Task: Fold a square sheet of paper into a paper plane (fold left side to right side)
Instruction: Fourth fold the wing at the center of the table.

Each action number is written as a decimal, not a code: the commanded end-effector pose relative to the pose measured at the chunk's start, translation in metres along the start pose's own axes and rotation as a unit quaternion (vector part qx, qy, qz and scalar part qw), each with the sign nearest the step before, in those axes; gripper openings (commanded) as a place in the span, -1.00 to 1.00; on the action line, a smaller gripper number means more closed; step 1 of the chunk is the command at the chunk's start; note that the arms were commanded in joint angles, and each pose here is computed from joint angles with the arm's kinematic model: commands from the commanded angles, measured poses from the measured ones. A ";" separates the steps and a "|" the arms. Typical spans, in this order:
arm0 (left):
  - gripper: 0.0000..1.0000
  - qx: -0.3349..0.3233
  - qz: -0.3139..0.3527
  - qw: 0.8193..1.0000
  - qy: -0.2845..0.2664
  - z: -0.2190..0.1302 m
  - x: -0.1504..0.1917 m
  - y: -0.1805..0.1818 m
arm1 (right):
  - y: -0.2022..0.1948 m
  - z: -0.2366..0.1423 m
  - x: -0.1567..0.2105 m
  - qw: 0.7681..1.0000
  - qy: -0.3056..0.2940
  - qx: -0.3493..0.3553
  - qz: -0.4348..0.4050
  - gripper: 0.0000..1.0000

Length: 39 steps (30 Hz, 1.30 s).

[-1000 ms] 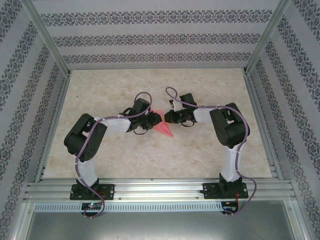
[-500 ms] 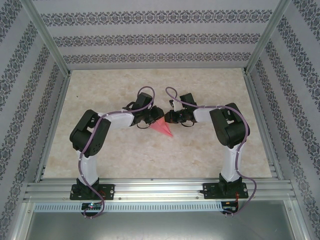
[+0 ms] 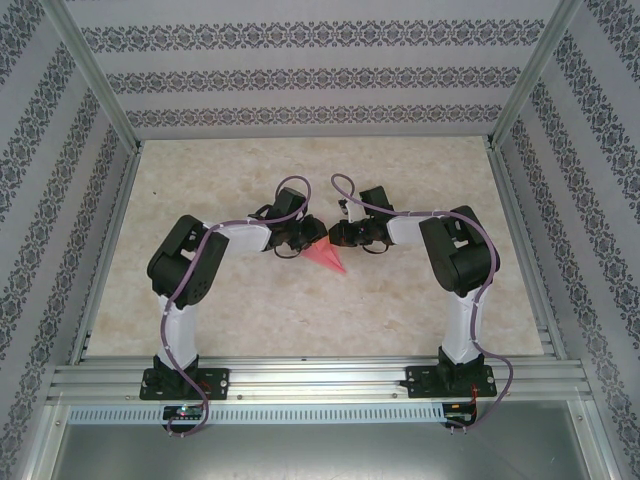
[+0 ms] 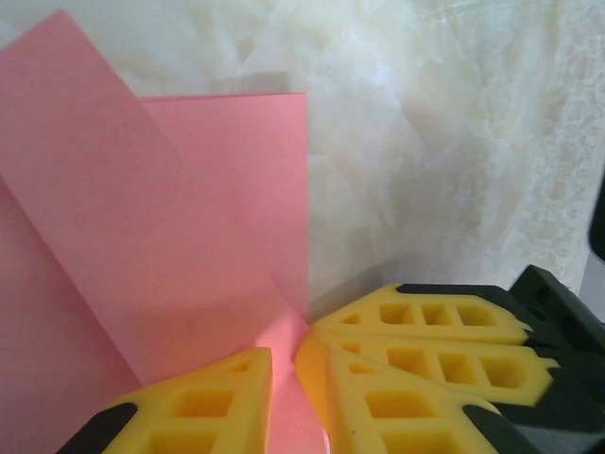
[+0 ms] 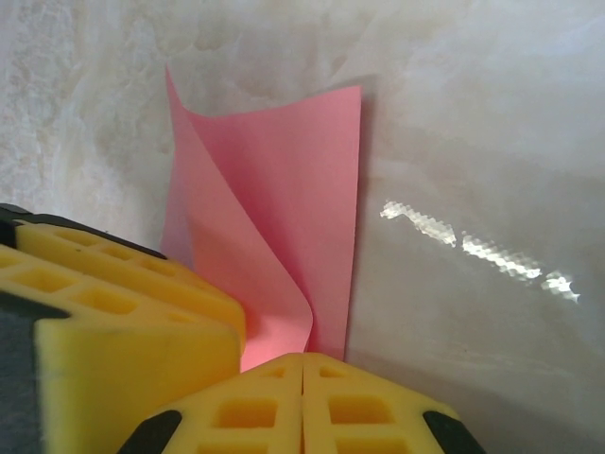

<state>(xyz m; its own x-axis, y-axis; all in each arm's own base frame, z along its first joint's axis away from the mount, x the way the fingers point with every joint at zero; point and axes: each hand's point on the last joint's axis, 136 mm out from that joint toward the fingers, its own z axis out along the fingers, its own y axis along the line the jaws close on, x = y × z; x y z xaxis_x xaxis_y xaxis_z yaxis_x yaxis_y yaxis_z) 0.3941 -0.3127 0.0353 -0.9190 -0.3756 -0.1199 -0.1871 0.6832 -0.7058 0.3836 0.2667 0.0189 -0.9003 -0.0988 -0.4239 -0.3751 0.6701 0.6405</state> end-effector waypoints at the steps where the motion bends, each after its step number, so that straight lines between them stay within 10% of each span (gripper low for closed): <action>1: -0.55 -0.020 -0.008 1.000 0.002 0.011 0.000 0.020 | -0.008 0.003 0.008 1.000 0.011 0.008 0.008 -0.82; 20: -0.57 -0.043 -0.023 0.999 0.007 0.018 0.009 0.046 | 0.023 -0.049 -0.009 0.999 -0.035 0.013 -0.018 -0.25; 39: -0.57 -0.043 -0.023 0.999 0.009 0.020 0.010 0.047 | 0.068 -0.031 0.044 0.999 0.014 -0.026 -0.024 -0.52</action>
<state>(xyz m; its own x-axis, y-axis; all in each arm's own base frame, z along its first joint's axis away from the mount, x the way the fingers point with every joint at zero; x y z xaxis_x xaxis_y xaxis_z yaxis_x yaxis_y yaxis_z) 0.3969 -0.3096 0.0252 -0.9155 -0.3859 -0.1139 -0.1929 0.6695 -0.7173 0.3042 0.2797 0.0638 -0.8913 -0.1475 -0.4289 -0.4193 0.6282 0.6554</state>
